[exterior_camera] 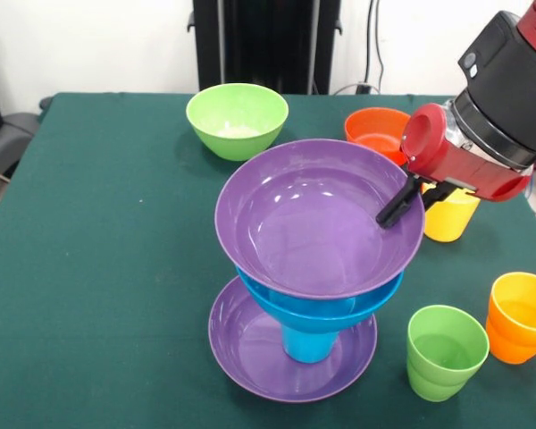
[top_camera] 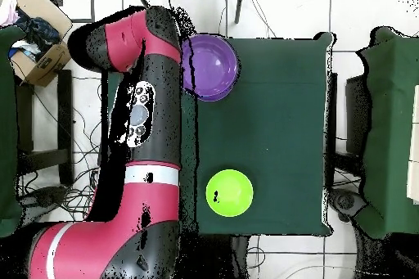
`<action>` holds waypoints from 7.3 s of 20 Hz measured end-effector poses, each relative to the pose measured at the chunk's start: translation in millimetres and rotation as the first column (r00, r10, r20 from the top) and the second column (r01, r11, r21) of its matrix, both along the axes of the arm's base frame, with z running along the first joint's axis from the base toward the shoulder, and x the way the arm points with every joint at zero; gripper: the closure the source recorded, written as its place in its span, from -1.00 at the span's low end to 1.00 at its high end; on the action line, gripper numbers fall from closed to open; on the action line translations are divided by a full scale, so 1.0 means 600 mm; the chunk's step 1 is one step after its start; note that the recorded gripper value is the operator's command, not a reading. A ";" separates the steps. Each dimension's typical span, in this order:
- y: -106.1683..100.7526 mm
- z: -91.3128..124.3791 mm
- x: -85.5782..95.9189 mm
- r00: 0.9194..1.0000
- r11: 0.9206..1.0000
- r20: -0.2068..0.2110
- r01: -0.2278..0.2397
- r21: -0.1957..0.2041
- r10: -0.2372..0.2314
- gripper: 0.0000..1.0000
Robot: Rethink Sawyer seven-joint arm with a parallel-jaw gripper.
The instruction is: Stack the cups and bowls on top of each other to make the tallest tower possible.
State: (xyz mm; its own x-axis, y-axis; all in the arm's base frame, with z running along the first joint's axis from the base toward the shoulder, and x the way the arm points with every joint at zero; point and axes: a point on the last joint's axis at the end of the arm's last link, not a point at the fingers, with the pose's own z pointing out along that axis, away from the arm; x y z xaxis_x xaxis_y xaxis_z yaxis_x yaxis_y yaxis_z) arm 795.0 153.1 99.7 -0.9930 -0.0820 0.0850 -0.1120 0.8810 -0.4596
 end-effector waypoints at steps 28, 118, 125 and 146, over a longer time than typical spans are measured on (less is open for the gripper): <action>0.005 -0.011 0.011 0.999 1.000 0.030 -0.021 0.005 0.021 1.00; 0.225 0.383 0.062 0.997 0.956 -0.033 0.071 0.284 -0.065 -1.00; 0.229 0.345 0.104 0.997 0.926 0.023 0.057 0.373 -0.071 -1.00; 0.188 0.070 0.136 0.988 0.860 0.034 0.116 0.498 -0.152 -1.00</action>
